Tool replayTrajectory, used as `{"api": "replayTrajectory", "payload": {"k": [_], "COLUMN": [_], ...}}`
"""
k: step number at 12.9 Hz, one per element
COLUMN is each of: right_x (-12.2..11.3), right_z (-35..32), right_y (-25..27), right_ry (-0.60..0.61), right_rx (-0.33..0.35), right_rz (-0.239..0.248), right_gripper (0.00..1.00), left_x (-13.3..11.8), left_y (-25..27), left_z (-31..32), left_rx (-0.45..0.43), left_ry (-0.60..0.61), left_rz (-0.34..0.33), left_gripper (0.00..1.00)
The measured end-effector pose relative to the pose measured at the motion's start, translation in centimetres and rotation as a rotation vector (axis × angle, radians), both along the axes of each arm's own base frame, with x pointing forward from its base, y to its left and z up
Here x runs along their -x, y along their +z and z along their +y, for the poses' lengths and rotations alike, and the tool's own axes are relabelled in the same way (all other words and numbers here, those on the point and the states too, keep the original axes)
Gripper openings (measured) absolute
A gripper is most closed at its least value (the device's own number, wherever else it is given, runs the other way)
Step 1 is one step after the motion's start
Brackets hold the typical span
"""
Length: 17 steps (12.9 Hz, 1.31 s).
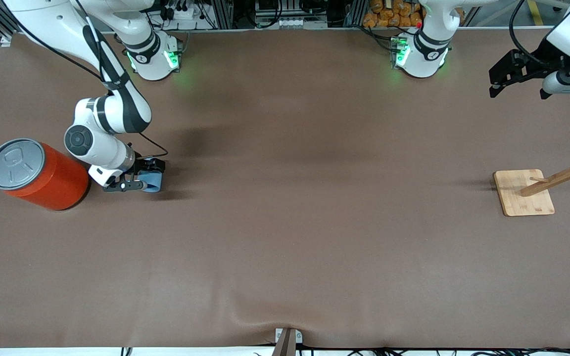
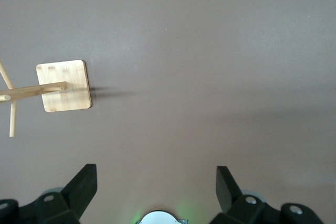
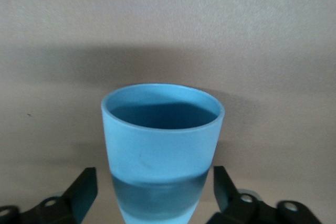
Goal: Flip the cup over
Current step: 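Lift the blue cup with the right gripper and carry it toward the table middle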
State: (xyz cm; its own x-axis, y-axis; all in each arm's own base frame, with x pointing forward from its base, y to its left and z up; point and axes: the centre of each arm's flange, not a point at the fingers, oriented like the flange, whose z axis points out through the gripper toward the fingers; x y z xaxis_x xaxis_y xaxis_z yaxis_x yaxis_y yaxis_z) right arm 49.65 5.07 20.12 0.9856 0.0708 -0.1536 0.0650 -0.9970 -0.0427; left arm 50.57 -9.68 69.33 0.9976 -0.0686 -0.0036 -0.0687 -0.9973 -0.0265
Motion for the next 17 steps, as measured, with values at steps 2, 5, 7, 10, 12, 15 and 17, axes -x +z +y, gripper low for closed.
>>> {"api": "replayTrajectory", "payload": {"k": [2, 5, 7, 10, 12, 15, 17], "right_x": [-0.1, -0.7, -2.4, -6.5, -8.0, -6.8, -4.9], "right_z": [0.0, 0.5, 2.5, 9.6, 17.1, 30.5, 38.4], "right_y": [0.1, 0.2, 1.9, 8.7, 13.7, 16.4, 15.0], "right_ry": [0.0, 0.007, 0.042, 0.161, 0.276, 0.497, 0.708], "right_rx": [-0.001, -0.004, -0.012, -0.047, -0.087, -0.135, -0.072], "right_rz": [-0.012, -0.03, -0.04, -0.058, -0.102, -0.181, -0.231], "right_gripper": [0.78, 0.78, 0.78, 0.78, 0.78, 0.78, 0.78], "left_x": [0.0, 0.0, 0.0, -0.1, -0.1, -0.1, -0.1], "left_y": [0.2, 0.3, 0.3, 0.4, 0.4, 0.4, 0.4], "left_z": [0.1, 0.5, 1.0, 1.3, 1.3, 1.3, 1.3], "left_rx": [0.0, 0.001, 0.001, 0.001, 0.001, 0.001, 0.001], "left_ry": [0.002, 0.009, 0.018, 0.024, 0.025, 0.025, 0.025], "left_rz": [-0.004, -0.007, -0.007, -0.007, -0.007, -0.007, -0.007], "left_gripper": [1.0, 1.0, 1.0, 1.0, 1.0, 1.0, 1.0]}}
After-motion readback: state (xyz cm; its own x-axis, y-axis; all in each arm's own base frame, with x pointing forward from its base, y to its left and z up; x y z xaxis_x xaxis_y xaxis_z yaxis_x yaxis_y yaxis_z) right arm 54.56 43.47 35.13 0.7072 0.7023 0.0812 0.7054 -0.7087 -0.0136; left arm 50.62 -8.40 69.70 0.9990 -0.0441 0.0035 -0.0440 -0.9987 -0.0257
